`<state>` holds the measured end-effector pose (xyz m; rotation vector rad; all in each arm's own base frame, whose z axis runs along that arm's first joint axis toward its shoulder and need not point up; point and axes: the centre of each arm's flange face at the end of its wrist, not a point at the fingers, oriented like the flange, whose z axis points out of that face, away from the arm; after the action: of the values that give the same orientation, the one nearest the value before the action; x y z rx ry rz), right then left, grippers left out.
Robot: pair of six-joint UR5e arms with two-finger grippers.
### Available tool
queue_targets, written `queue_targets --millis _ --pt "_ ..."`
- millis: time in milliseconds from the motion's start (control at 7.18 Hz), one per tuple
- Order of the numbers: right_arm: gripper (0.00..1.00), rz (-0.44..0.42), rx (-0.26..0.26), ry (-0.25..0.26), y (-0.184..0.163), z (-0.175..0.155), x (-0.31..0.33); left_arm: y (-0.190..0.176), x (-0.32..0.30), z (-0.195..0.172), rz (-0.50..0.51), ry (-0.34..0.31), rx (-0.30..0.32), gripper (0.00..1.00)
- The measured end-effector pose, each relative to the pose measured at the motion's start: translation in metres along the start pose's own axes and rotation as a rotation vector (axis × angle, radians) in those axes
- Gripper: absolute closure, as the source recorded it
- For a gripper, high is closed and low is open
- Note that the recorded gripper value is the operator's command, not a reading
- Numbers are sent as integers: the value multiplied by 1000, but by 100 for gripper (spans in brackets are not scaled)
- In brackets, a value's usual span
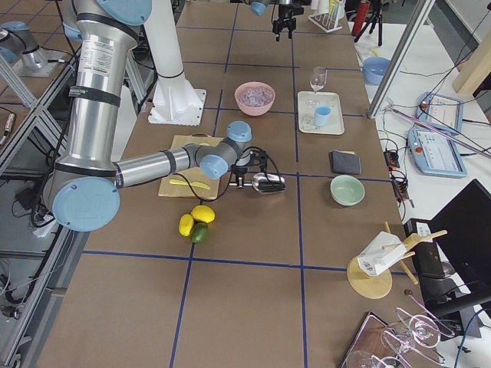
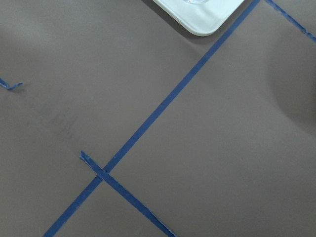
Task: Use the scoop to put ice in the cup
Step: 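Lift the scoop toward the pink bowl while the left arm reaches toward the bowl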
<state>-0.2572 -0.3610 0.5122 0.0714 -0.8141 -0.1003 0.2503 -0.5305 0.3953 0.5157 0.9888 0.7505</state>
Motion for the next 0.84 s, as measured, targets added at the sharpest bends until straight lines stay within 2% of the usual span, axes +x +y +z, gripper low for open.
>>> queue_targets --millis 418,697,836 --pt "100 3 174 -78 -23 -90 -18 -8 5 -4 13 1 14 0" --pt "100 3 240 -119 -38 -133 -26 -13 7 -6 19 2 19 0" --pt "100 -6 255 -116 -45 -142 -28 -15 8 -6 20 2 22 0"
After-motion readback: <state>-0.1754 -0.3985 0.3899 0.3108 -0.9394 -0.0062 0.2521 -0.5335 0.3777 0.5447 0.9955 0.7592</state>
